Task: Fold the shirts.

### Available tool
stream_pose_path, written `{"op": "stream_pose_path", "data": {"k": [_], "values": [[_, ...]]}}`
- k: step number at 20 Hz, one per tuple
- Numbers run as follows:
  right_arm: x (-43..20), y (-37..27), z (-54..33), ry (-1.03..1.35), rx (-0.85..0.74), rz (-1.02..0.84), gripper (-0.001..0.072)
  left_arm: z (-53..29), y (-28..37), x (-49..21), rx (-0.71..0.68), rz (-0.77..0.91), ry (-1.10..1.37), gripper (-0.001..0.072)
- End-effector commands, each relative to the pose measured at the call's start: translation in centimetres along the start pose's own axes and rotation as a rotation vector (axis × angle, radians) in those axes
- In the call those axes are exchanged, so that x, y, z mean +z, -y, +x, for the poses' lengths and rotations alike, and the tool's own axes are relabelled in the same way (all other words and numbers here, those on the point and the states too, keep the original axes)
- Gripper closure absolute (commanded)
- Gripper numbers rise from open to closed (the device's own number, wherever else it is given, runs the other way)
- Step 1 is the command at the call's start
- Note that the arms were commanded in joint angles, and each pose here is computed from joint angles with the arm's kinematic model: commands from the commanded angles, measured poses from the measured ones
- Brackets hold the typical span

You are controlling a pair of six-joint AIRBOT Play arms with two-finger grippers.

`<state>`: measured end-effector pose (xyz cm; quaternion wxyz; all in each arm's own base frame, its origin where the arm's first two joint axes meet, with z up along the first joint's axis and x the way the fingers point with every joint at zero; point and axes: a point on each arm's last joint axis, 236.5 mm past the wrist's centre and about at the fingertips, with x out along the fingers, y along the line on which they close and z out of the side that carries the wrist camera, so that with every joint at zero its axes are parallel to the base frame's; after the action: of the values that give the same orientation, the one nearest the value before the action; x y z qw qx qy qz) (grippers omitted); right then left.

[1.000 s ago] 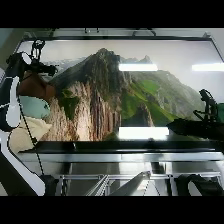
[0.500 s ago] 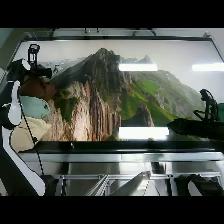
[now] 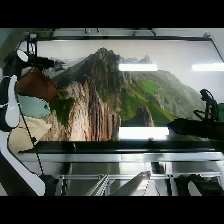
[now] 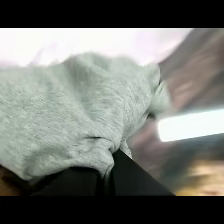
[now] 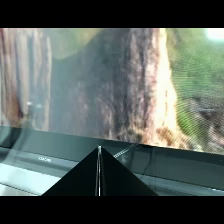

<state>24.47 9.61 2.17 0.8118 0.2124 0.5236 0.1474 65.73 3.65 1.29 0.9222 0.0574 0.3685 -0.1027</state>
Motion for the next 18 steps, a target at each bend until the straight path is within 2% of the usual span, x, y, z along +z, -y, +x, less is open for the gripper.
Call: {"op": "stream_pose_path", "data": {"k": [1, 3, 4, 8, 9, 10, 12, 13, 18], "values": [[0.0, 0.0, 0.0, 0.0, 0.0, 0.0, 0.0697, -10.5, 12.4, 8.2, -0.401, -0.013, 0.173, 0.0688], [0.0, 0.0, 0.0, 0.0, 0.0, 0.0, 0.0697, -17.9, 20.8, 9.0, -0.704, 0.01, 0.157, 0.0688], [0.0, 0.0, 0.0, 0.0, 0.0, 0.0, 0.0697, -20.2, 23.7, 8.2, -0.805, 0.012, 0.116, 0.0687], [0.0, 0.0, 0.0, 0.0, 0.0, 0.0, 0.0697, -23.2, 31.7, 1.4, -1.001, -0.007, -0.158, 0.0693], [0.0, 0.0, 0.0, 0.0, 0.001, 0.0, 0.0697, -23.3, 33.2, -0.7, -1.039, -0.003, -0.228, 0.066], [0.0, 0.0, 0.0, 0.0, 0.0, 0.0, 0.0697, -23.1, 34.1, -2.2, -1.061, -0.01, -0.281, 0.0434], [0.0, 0.0, 0.0, 0.0, 0.0, 0.0, 0.0697, -22.1, 34.6, -4.2, -1.061, -0.094, -0.365, 0.0074], [0.0, 0.0, 0.0, 0.0, 0.0, 0.0, 0.0697, -21.6, 34.5, -4.8, -1.046, -0.149, -0.397, -0.001], [0.7, -0.1, 0.0, 0.03, 0.006, 0.005, 0.0697, -21.0, 30.4, -9.9, -1.027, -0.273, -0.587, -0.0008]]}}
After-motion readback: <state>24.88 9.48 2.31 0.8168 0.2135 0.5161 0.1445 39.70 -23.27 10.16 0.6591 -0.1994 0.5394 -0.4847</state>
